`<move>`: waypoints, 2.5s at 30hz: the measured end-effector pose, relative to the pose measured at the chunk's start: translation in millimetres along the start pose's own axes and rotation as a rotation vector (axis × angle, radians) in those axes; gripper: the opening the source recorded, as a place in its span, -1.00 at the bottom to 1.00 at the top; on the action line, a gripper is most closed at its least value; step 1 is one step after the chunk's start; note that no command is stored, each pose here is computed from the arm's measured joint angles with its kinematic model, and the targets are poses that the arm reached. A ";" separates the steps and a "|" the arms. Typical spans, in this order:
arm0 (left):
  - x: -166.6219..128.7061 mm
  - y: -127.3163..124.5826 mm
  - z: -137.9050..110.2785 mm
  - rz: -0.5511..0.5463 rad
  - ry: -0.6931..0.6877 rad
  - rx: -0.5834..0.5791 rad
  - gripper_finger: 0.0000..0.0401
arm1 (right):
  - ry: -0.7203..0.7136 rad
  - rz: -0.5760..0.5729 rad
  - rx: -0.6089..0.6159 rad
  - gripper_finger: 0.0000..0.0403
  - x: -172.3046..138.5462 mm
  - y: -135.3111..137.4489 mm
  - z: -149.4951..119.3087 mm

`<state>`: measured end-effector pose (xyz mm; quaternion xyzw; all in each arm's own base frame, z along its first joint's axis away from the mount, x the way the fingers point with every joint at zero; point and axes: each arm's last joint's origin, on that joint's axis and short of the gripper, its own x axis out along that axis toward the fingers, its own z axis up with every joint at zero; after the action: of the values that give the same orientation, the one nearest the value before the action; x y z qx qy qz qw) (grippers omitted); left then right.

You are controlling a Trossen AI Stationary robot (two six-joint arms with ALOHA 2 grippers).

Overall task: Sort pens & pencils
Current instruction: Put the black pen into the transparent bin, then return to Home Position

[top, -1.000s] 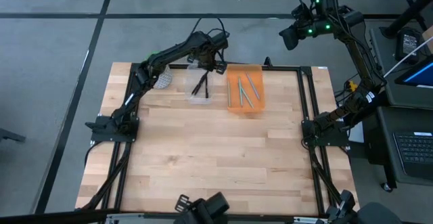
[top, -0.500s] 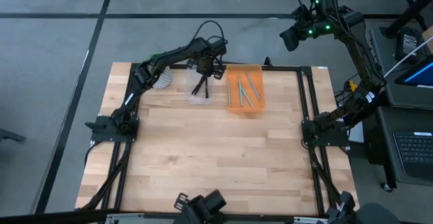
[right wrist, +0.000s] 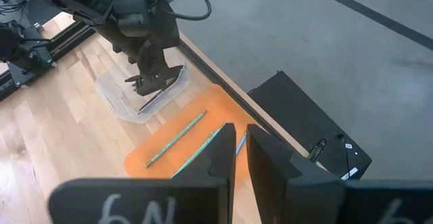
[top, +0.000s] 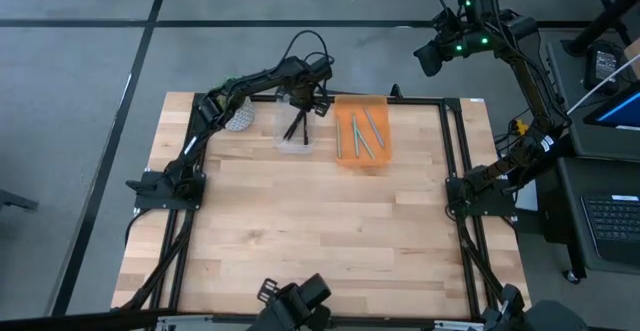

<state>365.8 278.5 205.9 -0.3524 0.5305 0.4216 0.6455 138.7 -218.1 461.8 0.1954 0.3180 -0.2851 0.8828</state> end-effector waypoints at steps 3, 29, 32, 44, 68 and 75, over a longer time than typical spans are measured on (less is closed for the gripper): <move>0.1 0.8 1.2 -0.003 -0.006 0.006 -0.93 | 0.000 0.000 0.015 -0.80 0.0 0.0 0.0; -58.2 -7.6 -23.2 0.047 -0.070 0.070 -0.58 | -0.001 0.000 0.028 -0.80 0.1 -0.1 0.2; -85.9 -9.8 -32.1 0.019 -0.127 0.084 -0.58 | -0.007 0.000 0.044 -0.80 0.1 -0.2 0.8; -188.7 -17.1 -101.6 -0.073 -0.253 0.243 -0.71 | -0.006 0.007 0.049 -0.80 0.4 1.1 0.9; -339.4 -5.2 -241.6 -0.578 -0.708 0.732 -0.99 | -0.086 0.840 -0.387 -0.80 -56.9 128.9 -26.7; -340.5 -25.8 -276.1 -0.665 -0.740 0.839 -0.93 | -0.105 0.975 -0.543 -0.80 -81.6 173.3 -53.3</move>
<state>254.7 -38.9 488.3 -0.0473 0.2555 0.0499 0.9644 171.7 -27.2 506.6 0.0711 0.2084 0.2388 0.9458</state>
